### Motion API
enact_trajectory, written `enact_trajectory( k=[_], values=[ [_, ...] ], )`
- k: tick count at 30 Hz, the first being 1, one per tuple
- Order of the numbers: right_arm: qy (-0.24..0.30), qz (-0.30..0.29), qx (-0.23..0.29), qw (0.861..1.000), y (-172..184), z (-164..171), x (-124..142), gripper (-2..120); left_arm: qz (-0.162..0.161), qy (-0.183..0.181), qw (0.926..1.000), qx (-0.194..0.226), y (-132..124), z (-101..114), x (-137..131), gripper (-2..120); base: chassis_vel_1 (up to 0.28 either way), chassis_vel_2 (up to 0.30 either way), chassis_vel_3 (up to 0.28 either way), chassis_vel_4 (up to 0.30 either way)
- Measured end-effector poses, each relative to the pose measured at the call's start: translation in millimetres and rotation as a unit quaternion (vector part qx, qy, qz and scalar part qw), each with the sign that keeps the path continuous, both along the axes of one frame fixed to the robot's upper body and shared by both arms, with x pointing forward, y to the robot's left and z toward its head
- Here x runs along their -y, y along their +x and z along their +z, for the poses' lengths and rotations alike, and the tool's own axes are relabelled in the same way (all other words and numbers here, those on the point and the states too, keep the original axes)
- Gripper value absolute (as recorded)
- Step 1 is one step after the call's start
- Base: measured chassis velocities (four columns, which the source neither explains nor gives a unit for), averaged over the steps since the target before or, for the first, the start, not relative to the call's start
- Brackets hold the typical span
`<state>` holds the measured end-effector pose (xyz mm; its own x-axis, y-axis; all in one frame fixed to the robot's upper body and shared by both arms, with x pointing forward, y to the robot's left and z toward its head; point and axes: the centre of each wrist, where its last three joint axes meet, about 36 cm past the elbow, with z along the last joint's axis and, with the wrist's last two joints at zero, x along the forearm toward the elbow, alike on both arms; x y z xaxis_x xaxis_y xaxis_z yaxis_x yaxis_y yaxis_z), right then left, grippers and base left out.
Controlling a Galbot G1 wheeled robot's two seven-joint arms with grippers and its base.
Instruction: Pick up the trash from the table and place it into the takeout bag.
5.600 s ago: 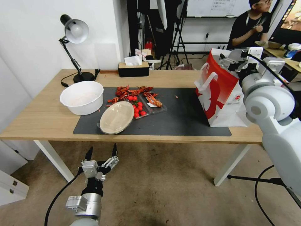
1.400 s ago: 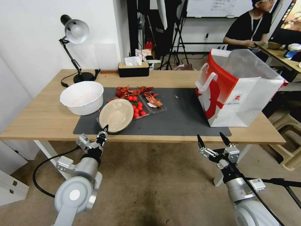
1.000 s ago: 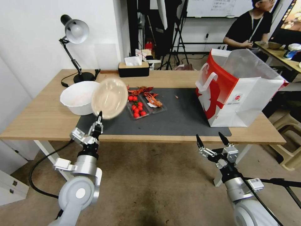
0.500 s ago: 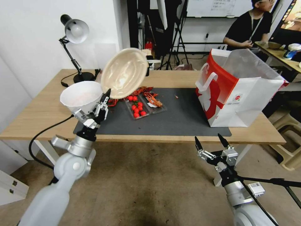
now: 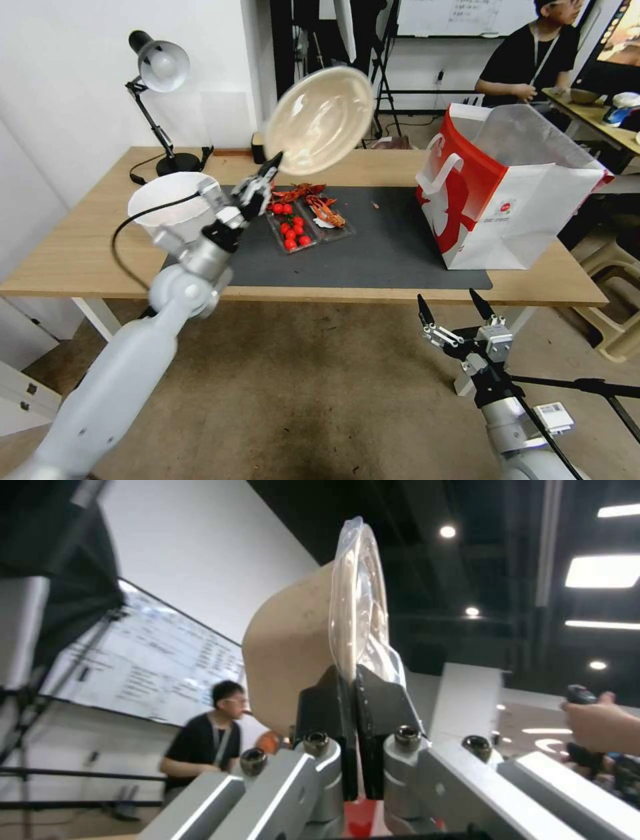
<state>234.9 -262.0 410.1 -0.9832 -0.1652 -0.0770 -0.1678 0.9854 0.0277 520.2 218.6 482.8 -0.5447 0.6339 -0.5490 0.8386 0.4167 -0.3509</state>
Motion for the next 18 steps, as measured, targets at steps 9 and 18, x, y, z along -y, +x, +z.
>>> enact_trajectory(
  k=[9, 18],
  values=[
    [0.000, -0.004, 0.002, 1.000, -7, 7, -6, 100, -0.055, 0.007, 0.9984, 0.014, 40, 24, 67, 0, 0.000, 0.000, 0.000, 0.000],
    [-0.004, -0.013, 0.000, 1.000, -14, 8, -8, 100, -0.092, 0.053, 0.9924, 0.062, 77, 68, 123, 0, 0.000, 0.000, 0.000, 0.000]
  ],
)
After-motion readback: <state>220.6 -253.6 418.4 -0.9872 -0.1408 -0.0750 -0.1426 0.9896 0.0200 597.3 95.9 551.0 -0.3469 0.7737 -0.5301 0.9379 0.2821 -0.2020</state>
